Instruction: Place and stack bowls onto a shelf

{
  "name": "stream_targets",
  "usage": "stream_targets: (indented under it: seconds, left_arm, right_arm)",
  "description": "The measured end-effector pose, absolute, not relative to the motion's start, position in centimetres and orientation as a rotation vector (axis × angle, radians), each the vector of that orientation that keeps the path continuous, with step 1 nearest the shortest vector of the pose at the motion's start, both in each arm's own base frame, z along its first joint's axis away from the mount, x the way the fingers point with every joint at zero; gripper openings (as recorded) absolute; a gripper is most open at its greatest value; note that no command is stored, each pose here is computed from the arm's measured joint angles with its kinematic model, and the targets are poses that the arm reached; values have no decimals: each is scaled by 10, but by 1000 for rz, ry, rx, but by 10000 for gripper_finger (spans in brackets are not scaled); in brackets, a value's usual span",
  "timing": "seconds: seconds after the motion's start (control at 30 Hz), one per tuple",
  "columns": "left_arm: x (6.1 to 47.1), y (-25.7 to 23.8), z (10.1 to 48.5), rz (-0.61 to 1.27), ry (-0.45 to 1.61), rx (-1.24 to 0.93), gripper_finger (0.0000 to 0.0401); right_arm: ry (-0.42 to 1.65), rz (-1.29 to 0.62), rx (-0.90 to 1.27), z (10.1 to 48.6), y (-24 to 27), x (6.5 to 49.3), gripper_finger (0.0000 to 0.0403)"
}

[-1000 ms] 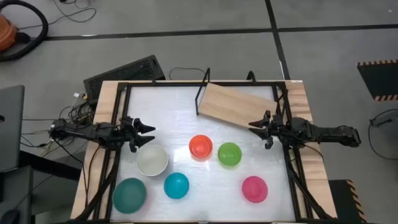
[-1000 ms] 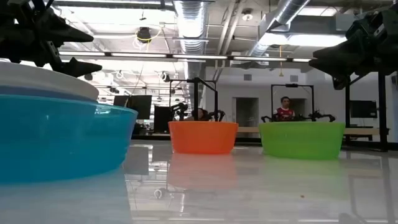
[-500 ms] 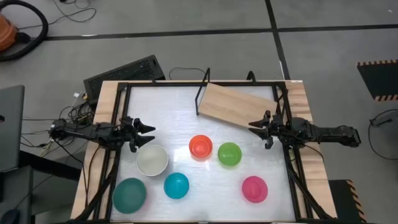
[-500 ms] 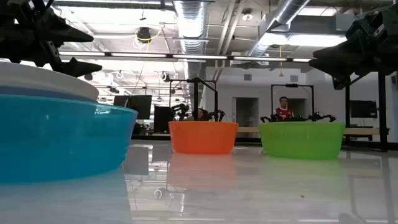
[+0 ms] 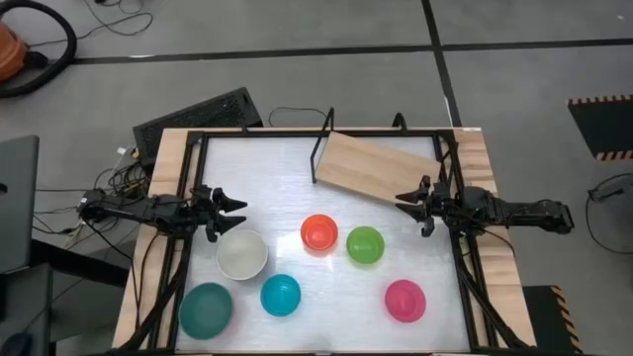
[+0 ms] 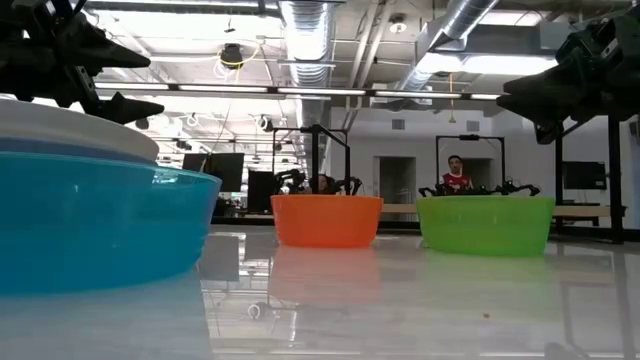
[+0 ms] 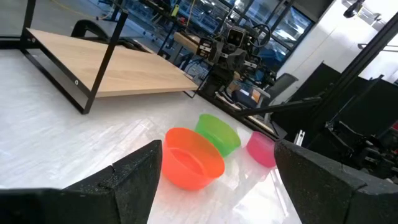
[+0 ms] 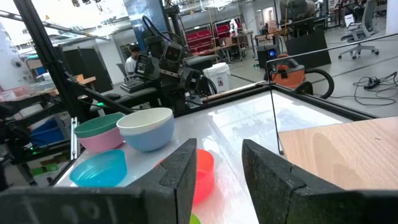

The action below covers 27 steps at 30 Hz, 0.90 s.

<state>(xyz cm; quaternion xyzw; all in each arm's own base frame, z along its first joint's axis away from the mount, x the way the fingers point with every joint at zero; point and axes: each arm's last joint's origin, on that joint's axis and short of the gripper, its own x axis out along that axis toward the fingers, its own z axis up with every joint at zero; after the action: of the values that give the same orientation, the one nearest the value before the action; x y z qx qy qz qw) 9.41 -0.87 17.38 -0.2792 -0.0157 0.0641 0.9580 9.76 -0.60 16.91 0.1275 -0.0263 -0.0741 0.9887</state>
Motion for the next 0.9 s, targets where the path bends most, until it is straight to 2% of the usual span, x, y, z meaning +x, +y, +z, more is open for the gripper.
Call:
stream_targets:
  seconds: [0.27, 0.57, 0.77, 0.9]
  left_arm:
    - [94, -9, 174, 134, -29, -508, 294]
    - [94, -9, 174, 115, -34, -669, 294]
    - [94, -7, 174, 170, -55, -640, 294]
    - [93, -5, 180, 219, -163, -820, 294]
  right_arm:
    - [-52, -149, 256, 169, -6, 98, 156]
    - [-53, -149, 256, 169, -6, 98, 156]
    - [-53, -157, 255, 169, -7, 98, 156]
    - [-57, -157, 278, 169, -7, 97, 156]
